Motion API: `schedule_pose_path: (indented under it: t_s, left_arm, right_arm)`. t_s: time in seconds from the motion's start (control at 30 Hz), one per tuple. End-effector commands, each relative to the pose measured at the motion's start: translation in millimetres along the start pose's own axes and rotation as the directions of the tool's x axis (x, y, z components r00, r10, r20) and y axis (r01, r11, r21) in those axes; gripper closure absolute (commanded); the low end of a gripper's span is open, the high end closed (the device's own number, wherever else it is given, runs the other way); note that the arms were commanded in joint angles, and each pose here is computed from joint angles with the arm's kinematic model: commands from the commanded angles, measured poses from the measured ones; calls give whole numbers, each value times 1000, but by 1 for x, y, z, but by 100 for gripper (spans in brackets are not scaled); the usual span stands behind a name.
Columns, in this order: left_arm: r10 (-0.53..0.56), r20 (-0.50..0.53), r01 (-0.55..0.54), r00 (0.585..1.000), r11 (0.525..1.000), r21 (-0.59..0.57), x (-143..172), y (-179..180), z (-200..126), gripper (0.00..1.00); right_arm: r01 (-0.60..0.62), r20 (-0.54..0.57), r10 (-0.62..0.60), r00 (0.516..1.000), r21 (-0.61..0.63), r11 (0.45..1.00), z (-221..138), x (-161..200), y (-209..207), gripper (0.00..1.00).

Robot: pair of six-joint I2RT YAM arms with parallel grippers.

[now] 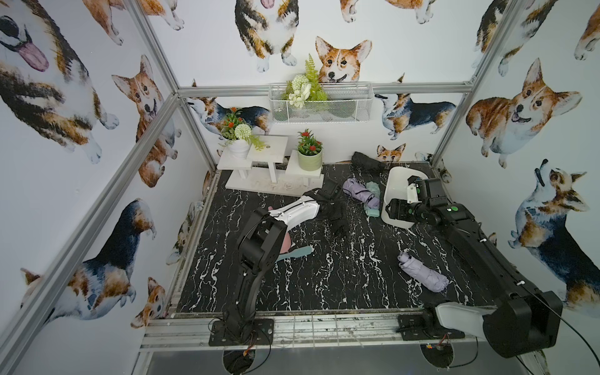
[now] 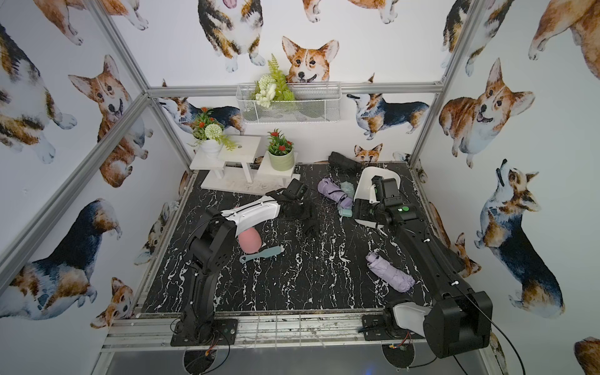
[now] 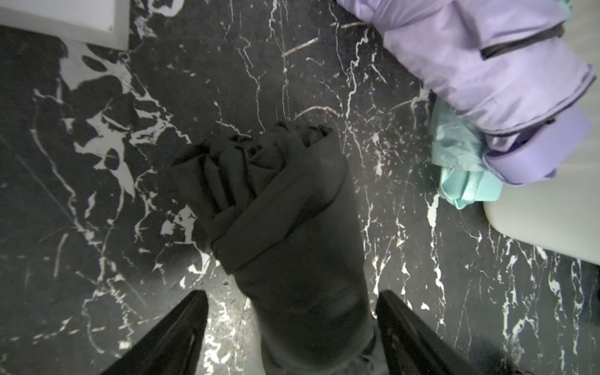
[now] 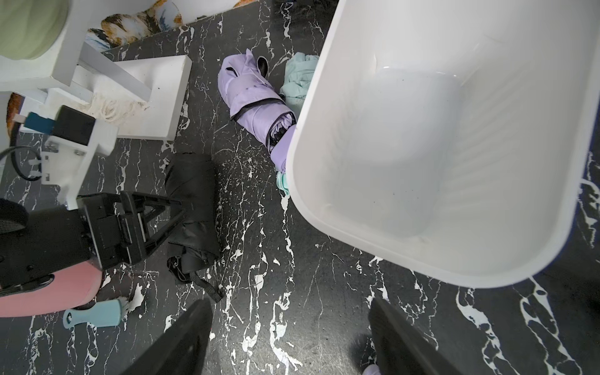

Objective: Put the umbrella into the storage box
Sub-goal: Pick up the umbrella from the center of the board.

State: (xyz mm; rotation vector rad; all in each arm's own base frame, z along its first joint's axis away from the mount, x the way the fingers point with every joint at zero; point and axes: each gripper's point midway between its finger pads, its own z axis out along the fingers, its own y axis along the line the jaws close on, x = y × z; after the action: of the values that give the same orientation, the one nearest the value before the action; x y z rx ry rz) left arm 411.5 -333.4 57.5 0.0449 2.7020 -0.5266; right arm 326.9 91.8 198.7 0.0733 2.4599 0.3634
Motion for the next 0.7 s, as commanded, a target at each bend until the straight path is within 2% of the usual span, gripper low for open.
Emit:
schedule_pose_path:
  t_s: [0.0,0.23,0.37,0.57,0.67]
  left_arm:
    - [-7,2,7,1000,999,46,-4,-9,5,14]
    - [-23,-24,25,999,997,78,0,-6,17,24]
    - [-44,-21,46,999,991,128,-3,-9,18,46]
    - [-22,57,10,998,980,201,-21,-25,-15,62]
    - [14,100,-38,995,969,243,-31,-38,-41,64]
  right_arm:
    - [-12,24,12,1000,-10,1000,3,-5,2,18]
    - [-24,21,25,999,-16,1000,5,-4,2,18]
    - [-27,19,27,999,-16,1000,4,-3,2,18]
    - [-27,20,29,999,-68,997,1,-2,11,18]
    - [-2,49,10,999,-172,985,-4,-3,28,19]
